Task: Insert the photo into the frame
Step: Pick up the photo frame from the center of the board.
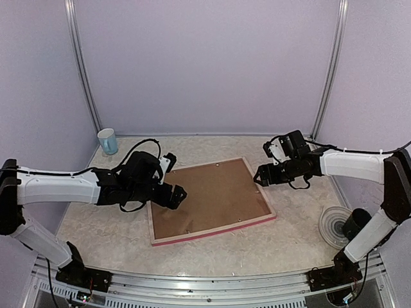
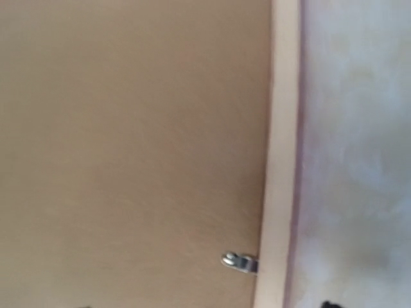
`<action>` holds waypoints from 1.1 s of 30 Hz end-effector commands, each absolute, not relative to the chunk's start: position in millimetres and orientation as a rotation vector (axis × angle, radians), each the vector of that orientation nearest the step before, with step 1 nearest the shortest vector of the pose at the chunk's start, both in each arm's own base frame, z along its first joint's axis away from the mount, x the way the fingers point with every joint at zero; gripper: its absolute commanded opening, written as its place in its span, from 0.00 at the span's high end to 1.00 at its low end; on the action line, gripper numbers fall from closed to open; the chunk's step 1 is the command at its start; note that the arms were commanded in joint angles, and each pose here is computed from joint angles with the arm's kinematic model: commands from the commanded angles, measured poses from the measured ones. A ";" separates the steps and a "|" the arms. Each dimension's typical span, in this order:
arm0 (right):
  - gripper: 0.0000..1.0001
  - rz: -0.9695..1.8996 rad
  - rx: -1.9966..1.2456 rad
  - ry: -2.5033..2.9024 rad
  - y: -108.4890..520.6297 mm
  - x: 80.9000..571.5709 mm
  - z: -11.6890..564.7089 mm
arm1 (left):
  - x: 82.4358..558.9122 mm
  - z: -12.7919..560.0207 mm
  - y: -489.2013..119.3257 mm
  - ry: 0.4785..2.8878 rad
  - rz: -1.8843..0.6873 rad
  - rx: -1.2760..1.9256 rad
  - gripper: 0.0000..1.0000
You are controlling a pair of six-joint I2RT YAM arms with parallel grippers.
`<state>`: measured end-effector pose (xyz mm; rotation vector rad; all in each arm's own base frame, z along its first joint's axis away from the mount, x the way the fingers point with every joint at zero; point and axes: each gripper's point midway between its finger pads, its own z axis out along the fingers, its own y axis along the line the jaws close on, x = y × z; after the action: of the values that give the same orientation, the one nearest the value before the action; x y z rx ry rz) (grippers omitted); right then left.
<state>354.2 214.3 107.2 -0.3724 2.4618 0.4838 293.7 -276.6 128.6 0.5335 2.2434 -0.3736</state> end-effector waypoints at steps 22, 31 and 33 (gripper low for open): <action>0.01 0.490 -0.456 2.337 192.4 315.4 169.6 | 218.4 46.2 -424.0 2.070 -0.358 1.609 0.24; 0.01 0.495 -0.493 2.334 194.1 313.9 169.7 | 204.5 20.3 -421.4 2.118 -0.368 1.700 0.43; 0.01 0.493 -0.498 2.325 194.4 314.7 171.9 | 204.5 17.7 -421.8 2.125 -0.365 1.708 0.50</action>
<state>317.3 197.6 168.0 -0.4786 2.3376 0.4980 214.5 -419.7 27.9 1.6453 2.1028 -0.3365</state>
